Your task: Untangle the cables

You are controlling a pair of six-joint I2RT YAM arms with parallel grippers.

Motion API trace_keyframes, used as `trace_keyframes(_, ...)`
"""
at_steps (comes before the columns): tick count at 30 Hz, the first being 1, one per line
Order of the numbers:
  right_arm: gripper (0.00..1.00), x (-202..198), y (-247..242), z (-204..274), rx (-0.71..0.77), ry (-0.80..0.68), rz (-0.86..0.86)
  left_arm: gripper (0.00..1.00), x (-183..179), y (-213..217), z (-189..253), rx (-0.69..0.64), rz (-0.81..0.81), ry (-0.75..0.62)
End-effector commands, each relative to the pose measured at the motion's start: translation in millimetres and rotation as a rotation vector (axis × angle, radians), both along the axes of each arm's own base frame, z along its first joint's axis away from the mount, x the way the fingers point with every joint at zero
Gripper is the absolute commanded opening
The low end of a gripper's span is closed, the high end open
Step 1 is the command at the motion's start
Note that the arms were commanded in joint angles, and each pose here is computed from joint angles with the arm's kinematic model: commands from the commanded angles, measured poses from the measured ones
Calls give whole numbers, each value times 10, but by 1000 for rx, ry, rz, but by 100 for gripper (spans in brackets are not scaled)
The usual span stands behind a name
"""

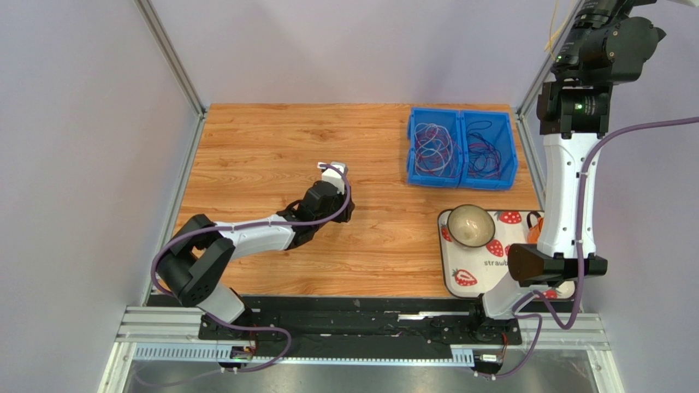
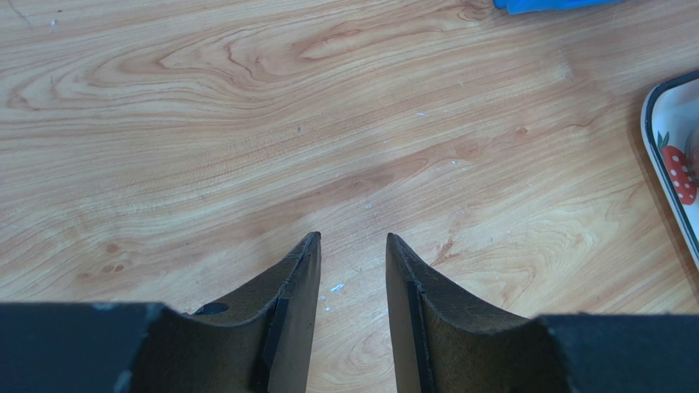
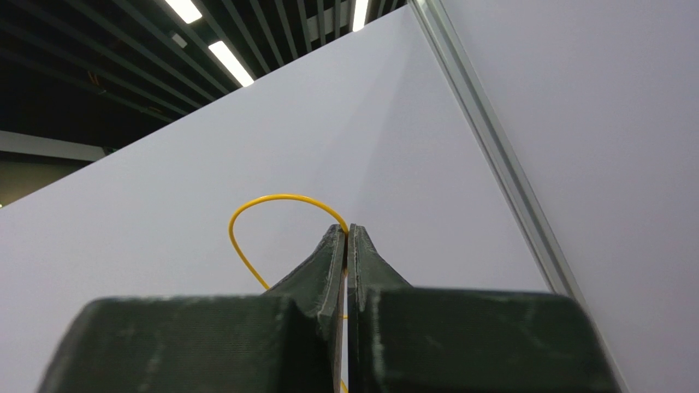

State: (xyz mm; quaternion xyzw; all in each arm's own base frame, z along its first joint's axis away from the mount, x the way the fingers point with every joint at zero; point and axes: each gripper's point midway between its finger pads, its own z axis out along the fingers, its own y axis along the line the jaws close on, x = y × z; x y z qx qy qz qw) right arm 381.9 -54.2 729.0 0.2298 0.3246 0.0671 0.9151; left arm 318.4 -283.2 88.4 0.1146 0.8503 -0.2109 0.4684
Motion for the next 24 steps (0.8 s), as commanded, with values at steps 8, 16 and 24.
trace_keyframes(8,0,149,-365,-144,17,-13,-49,43,61,-84,141,-26,-8,-38)
trace_keyframes(16,0,565,-354,-505,8,58,6,43,82,-85,145,-20,-2,-39)
trace_keyframes(24,0,922,-417,-1118,34,177,-1,43,82,-84,139,-15,-2,-36)
